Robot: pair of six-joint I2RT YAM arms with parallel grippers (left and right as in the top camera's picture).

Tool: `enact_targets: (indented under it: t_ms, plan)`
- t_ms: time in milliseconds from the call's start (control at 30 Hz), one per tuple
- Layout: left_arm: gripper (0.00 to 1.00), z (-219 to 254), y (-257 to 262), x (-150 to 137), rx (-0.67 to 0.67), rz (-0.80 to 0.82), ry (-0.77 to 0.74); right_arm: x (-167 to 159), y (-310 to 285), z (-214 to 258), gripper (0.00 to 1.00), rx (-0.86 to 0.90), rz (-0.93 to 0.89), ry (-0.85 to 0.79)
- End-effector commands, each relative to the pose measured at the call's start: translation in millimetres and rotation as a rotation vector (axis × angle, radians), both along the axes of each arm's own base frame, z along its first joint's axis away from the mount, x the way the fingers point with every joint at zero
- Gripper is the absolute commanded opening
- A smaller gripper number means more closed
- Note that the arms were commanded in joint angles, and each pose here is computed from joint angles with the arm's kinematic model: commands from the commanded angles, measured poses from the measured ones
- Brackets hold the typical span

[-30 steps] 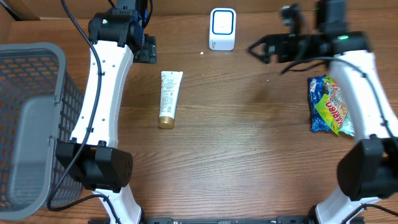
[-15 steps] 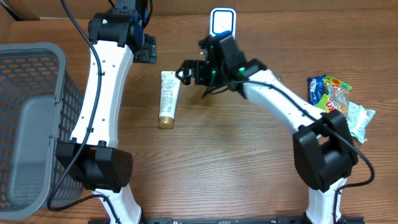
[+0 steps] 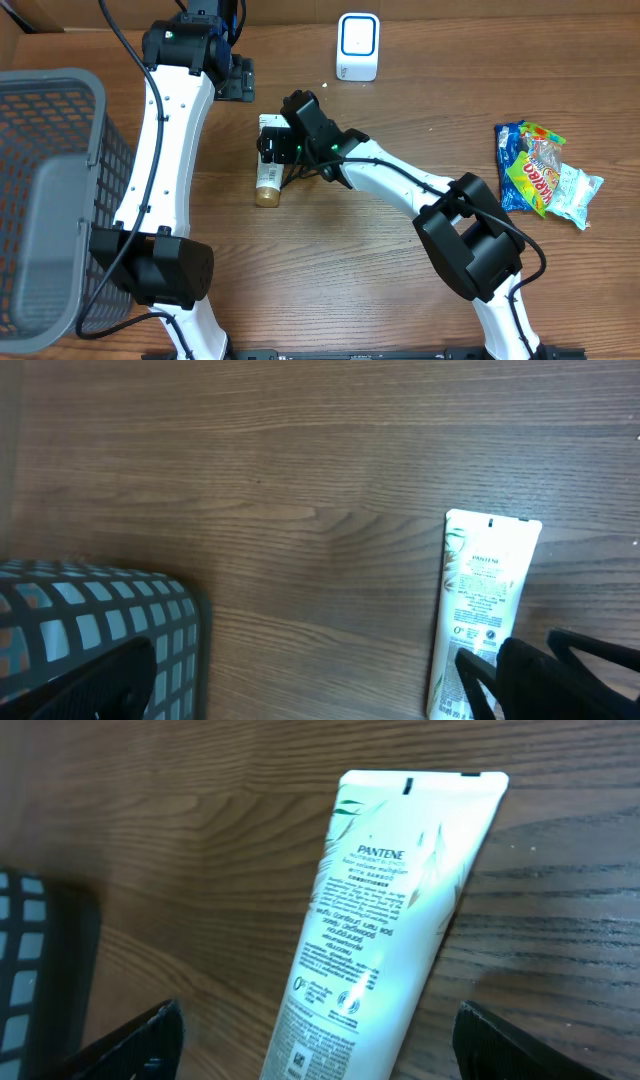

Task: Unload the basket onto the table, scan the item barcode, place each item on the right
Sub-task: 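Move the right gripper left over the white Pantene tube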

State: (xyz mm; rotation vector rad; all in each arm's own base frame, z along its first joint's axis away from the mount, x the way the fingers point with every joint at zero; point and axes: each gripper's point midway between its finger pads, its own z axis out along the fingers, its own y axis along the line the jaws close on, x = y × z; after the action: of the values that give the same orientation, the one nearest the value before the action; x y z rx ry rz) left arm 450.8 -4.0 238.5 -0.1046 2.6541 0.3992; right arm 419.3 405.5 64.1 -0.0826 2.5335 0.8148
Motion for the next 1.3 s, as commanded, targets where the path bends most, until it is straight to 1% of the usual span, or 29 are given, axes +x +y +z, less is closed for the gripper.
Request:
enact_targets:
  t_ms: [0, 200, 300, 333, 533, 667, 767, 833, 867, 933, 967, 1067, 1133, 1267]
  plan:
    - [1.00, 11, -2, 3, -0.007, 0.018, -0.031, 8, -7, -22, 0.86, -0.016, -0.085, 0.025]
    - [1.00, 72, 0, -2, -0.015, 0.016, -0.141, 9, -5, -44, 0.81, -0.014, -0.103, 0.056]
    - [1.00, 96, 0, -7, -0.027, 0.014, -0.190, 9, -5, -53, 0.81, -0.005, -0.131, 0.082]
    - [1.00, 103, -1, -8, -0.032, 0.012, -0.207, 10, -5, -54, 0.79, 0.001, -0.136, 0.081]
    - [1.00, 103, -1, -8, -0.034, 0.011, -0.209, 13, -6, -62, 0.64, -0.009, -0.150, 0.069]
    - [0.99, 103, -1, -8, -0.034, 0.011, -0.209, 9, -11, -81, 0.63, -0.047, -0.155, 0.098]
    - [0.99, 103, -1, -8, -0.034, 0.011, -0.209, 0, -27, -96, 0.60, -0.130, -0.180, 0.138]
    - [1.00, 103, -1, -8, -0.034, 0.011, -0.209, -8, -37, -103, 0.60, -0.176, -0.192, 0.185]
    - [0.99, 103, -1, -8, -0.034, 0.011, -0.209, -11, -44, -105, 0.62, -0.190, -0.219, 0.221]
    - [1.00, 103, -1, -8, -0.034, 0.011, -0.209, -18, -58, -106, 0.69, -0.217, -0.273, 0.299]
    - [1.00, 103, -1, -8, -0.034, 0.011, -0.209, -21, -65, -104, 0.71, -0.229, -0.291, 0.341]
    - [1.00, 103, -1, -8, -0.034, 0.011, -0.209, -24, -88, -91, 0.73, -0.265, -0.319, 0.413]
    - [1.00, 103, -1, -8, -0.034, 0.011, -0.209, -23, -103, -79, 0.74, -0.287, -0.334, 0.434]
    - [1.00, 103, -1, -8, -0.034, 0.011, -0.209, -25, -123, -55, 0.79, -0.338, -0.268, 0.420]
